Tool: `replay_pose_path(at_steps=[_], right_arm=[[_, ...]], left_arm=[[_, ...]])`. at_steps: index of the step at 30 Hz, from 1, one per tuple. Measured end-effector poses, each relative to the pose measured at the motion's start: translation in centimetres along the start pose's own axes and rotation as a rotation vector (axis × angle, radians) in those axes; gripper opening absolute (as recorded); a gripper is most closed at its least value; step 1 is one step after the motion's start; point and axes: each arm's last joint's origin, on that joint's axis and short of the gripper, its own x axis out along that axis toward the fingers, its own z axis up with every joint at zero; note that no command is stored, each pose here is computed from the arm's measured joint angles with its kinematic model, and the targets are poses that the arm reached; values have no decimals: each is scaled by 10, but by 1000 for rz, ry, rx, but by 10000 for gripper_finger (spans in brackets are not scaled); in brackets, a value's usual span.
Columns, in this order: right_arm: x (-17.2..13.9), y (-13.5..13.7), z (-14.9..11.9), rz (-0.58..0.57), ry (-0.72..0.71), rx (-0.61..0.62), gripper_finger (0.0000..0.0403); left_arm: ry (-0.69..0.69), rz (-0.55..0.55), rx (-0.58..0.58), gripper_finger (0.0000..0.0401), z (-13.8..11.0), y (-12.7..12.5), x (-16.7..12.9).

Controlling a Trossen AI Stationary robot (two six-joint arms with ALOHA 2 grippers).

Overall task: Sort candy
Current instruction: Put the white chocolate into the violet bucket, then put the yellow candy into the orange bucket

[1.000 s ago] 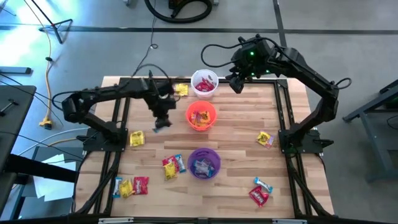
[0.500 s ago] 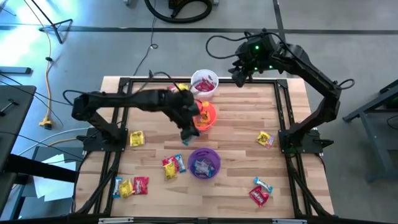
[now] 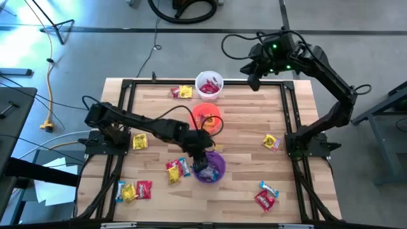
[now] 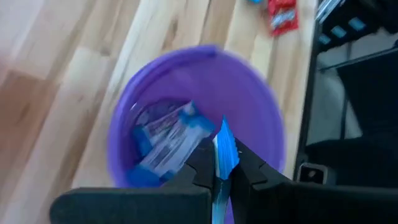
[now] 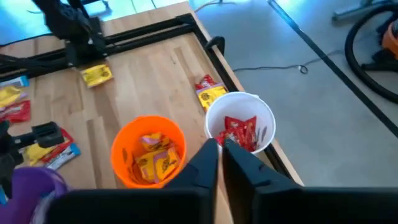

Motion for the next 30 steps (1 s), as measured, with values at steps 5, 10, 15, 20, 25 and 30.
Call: replay_pose_path(at_steps=[5,10,15,20,25,30], right_arm=[[-10,7,-1,23,-25,-9,21],[-12,11,0,24,-34,-18,2],[-12,14,0,31,-36,-25,1],[-13,14,0,30,-36,-30,1],[-13,14,0,30,-39,-40,0],[-13,14,-1,30,-35,-52,0]], left_arm=[[-126,0,-25,1,5,-11,0],[-197,66,-58,1,8,-9,13],[-122,59,-56,15,3,-4,39],[-135,42,-19,72,5,-6,40],[-166,58,-2,129,9,-5,24],[-152,121,31,153,5,-3,-7]])
